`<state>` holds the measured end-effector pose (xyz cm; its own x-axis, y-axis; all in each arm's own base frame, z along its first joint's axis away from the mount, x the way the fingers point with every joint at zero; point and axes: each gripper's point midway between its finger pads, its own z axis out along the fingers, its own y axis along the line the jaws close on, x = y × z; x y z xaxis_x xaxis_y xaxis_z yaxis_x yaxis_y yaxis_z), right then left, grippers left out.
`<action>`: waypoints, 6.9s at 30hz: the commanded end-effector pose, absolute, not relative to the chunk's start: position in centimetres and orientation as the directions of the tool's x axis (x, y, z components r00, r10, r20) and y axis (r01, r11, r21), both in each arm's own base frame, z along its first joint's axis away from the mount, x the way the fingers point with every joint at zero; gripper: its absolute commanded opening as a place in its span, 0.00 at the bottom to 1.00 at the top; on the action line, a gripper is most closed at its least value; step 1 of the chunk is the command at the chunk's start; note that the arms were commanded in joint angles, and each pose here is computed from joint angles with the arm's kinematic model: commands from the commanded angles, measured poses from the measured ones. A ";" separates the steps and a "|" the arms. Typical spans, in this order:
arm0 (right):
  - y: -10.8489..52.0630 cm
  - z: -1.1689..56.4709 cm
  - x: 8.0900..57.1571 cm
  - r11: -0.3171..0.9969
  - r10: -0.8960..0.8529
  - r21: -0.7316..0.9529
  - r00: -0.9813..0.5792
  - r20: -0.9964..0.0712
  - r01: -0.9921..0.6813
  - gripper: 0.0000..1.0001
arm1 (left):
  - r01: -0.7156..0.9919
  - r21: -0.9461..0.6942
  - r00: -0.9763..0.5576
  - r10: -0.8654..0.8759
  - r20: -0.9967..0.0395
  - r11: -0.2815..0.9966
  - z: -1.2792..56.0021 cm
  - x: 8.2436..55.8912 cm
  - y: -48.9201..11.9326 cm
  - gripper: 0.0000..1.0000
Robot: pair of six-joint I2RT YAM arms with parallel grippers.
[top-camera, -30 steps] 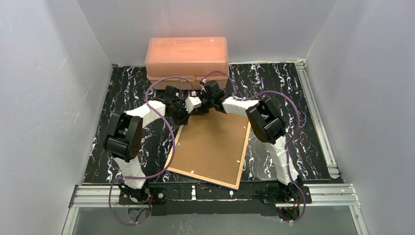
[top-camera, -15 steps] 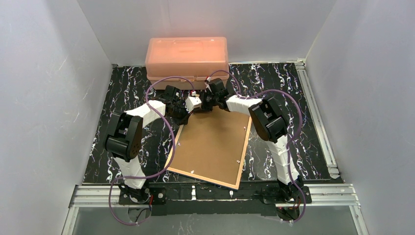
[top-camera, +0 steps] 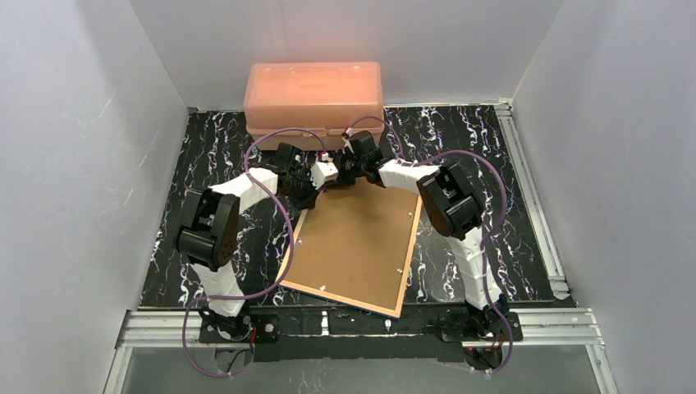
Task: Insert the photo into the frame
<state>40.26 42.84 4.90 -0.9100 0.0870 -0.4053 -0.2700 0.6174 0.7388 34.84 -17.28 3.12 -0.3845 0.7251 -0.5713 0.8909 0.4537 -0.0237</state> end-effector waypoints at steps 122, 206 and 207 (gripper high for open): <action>33.9 7.1 38.0 0.765 -0.057 0.571 -0.915 -0.400 -0.297 0.66 | 0.913 -0.405 -0.142 0.895 -0.423 -0.046 5.9 14.8 -15.4 0.01; 22.6 7.1 15.0 0.747 0.035 0.664 -0.999 0.020 0.040 0.78 | 0.456 -0.333 -0.859 0.309 -0.409 0.825 4.2 39.2 -2.6 0.16; 22.6 6.7 14.9 0.750 0.030 0.661 -0.999 0.028 0.041 0.78 | 0.450 -0.327 -0.863 0.309 -0.400 0.831 3.7 39.2 -2.3 0.16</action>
<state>15.03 21.37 6.28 -0.9995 0.0298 0.0052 0.0269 0.7997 0.5998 39.50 -3.06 6.11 -0.8145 0.3349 -0.4738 0.5074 0.8071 -0.3018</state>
